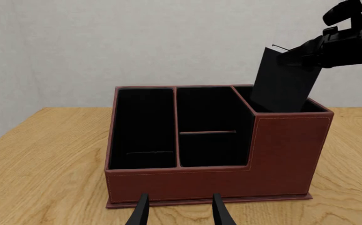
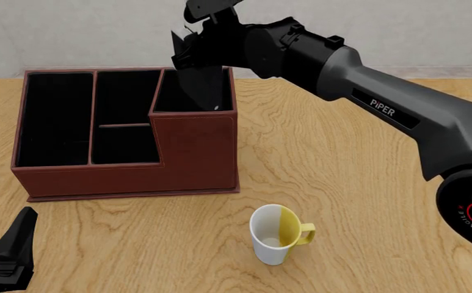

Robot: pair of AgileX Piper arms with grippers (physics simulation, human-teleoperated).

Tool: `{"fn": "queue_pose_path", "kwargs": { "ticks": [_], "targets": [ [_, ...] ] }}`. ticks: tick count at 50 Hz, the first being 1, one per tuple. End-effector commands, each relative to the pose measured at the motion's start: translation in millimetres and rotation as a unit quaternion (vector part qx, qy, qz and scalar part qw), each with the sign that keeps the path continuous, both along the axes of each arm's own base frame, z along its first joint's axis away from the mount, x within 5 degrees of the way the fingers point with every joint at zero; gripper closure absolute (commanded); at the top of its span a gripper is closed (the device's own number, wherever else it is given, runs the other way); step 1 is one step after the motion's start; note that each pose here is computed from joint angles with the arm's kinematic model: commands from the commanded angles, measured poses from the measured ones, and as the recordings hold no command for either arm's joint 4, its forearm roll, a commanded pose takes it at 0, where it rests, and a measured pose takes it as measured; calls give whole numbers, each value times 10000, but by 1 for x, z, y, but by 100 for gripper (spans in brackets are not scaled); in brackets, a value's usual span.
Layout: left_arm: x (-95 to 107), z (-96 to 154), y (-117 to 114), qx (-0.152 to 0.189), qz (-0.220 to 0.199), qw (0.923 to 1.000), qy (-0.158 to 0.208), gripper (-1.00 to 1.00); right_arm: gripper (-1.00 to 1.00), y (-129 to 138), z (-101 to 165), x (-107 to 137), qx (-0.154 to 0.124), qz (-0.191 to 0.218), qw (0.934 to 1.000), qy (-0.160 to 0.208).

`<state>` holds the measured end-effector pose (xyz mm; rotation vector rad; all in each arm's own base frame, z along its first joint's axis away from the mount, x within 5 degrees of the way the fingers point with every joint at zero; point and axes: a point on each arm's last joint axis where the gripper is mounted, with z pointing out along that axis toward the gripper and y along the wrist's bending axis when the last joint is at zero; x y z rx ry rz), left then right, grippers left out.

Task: Pick up the book and place it in the right compartment of the caddy.

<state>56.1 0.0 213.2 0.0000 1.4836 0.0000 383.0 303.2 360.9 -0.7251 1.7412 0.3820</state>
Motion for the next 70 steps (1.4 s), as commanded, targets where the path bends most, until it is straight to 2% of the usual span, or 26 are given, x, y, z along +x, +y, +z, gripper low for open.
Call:
{"fn": "queue_pose_path", "kwargs": {
  "ticks": [1,9,14,40,41,51,61,63,64,65,68,70],
  "targets": [
    [0,0,0,0,0,10000,0,-100,100,-2,5,-1,113,-42,9999,-42],
    [0,0,0,0,0,10000,0,-100,100,-1,6,-2,124,-34,9999,-30],
    [0,0,0,0,0,10000,0,-100,100,0,-5,-1,107,-33,9999,4],
    [0,0,0,0,0,10000,0,-100,100,0,0,0,95,-43,9999,27],
    [0,0,0,0,0,10000,0,-100,-100,0,0,0,91,-40,9999,30],
    [0,0,0,0,0,10000,0,-100,-100,0,-3,-2,101,-29,9999,12],
    [0,0,0,0,0,10000,0,-100,-100,-1,6,-11,136,25,9999,-27],
    [0,0,0,0,0,10000,0,-100,-100,-9,10,-22,294,27,9994,-194],
    [0,0,0,0,0,10000,0,-100,-100,-15,24,-34,353,75,9987,-355],
    [0,0,0,0,0,10000,0,-100,-100,-15,24,-34,353,76,9987,-355],
    [0,0,0,0,0,10000,0,-100,-100,-48,48,-84,795,160,9932,-838],
    [0,0,0,0,0,10000,0,-100,-100,-63,56,-106,907,194,9909,-972]
  ]
}}
